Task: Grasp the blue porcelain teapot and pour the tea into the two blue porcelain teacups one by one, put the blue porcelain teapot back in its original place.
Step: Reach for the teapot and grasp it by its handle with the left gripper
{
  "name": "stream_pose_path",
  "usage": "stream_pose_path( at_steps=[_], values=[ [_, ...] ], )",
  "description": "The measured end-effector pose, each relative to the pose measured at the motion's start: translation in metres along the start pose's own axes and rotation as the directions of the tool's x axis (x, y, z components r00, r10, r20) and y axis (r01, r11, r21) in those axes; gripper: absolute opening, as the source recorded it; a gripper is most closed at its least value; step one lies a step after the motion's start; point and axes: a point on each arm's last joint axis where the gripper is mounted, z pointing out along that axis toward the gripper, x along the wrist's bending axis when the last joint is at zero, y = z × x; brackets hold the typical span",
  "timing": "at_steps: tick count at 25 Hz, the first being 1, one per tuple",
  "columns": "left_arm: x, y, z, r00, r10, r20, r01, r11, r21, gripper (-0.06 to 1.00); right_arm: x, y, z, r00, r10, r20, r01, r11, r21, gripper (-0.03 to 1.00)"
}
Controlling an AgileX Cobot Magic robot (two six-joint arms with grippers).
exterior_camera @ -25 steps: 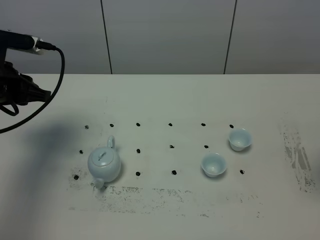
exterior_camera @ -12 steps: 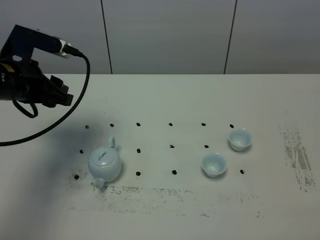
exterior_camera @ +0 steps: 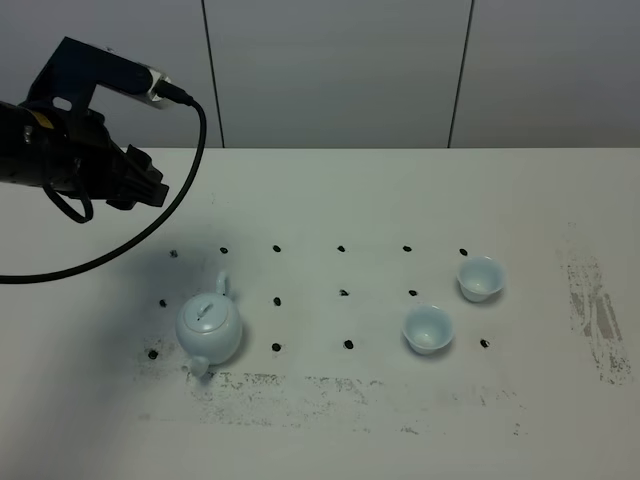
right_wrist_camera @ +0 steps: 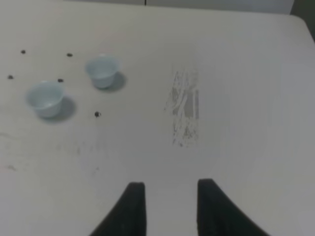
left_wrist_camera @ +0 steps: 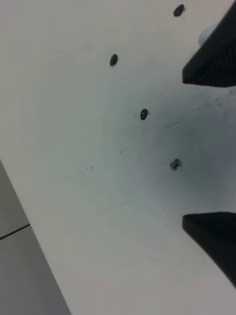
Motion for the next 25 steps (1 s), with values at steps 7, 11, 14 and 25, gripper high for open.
stream_pose_path(
  at_steps=[7, 11, 14, 25],
  values=[
    [0.0, 0.0, 0.002, 1.0, 0.0, -0.002, 0.0, 1.0, -0.003, 0.57, 0.0, -0.001, 0.0, 1.0, 0.017, -0.001, -0.017, 1.0, 0.0, 0.24],
    [-0.002, 0.003, 0.001, 1.0, 0.006, 0.0, -0.006, 1.0, -0.013, 0.57, 0.0, -0.001, 0.0, 1.0, 0.02, 0.0, -0.02, 1.0, 0.0, 0.24],
    [-0.003, 0.004, 0.001, 1.0, 0.005, 0.002, -0.005, 1.0, -0.016, 0.57, 0.0, -0.001, 0.0, 1.0, 0.02, 0.0, -0.02, 1.0, 0.0, 0.24],
    [-0.028, 0.013, 0.002, 0.996, 0.06, 0.062, -0.06, 0.998, -0.004, 0.57, 0.0, -0.001, 0.0, 1.0, 0.021, 0.0, -0.021, 1.0, -0.001, 0.24]
  ],
)
